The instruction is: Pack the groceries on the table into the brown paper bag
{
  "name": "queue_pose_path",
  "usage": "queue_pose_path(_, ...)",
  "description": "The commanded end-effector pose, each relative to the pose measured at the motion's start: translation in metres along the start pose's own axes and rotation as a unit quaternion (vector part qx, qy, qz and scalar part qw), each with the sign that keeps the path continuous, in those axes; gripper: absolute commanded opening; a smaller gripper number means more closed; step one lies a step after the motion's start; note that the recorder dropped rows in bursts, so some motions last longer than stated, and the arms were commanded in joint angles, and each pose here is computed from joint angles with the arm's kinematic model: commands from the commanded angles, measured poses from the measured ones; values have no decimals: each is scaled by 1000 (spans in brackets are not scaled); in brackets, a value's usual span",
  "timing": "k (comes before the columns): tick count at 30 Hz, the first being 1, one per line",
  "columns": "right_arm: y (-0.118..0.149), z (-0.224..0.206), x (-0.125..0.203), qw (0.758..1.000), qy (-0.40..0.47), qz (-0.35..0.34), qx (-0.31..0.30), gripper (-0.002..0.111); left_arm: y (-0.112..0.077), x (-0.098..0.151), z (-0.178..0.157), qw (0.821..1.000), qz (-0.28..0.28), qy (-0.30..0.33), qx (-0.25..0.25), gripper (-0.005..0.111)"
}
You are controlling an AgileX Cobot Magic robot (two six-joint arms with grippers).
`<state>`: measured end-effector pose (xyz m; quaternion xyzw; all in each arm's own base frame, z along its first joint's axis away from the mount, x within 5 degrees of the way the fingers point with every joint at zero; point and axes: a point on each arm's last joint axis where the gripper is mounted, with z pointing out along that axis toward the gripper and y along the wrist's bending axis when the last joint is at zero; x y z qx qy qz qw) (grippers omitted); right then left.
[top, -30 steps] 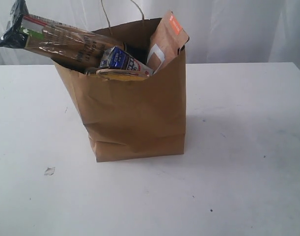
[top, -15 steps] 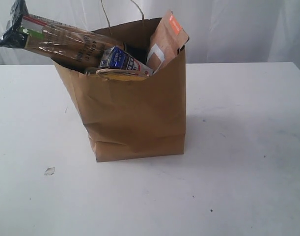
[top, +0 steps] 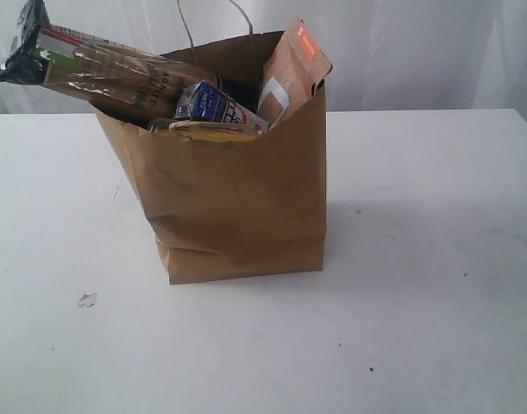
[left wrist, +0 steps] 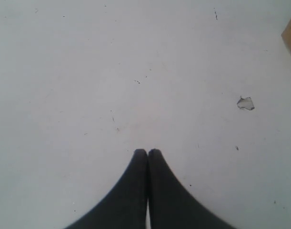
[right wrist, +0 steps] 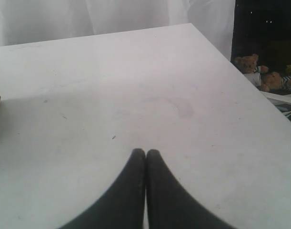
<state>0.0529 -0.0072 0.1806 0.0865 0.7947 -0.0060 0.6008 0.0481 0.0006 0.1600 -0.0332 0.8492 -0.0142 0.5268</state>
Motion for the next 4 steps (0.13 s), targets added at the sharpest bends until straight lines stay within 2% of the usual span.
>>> queue_pose_path(1,0,0,0,1000,-6,-10,0,0,0,5,1,1000,-5,20,3,0)
queue_pose_path(4,0,0,0,1000,-6,-10,0,0,0,5,1,1000,-5,20,3,0)
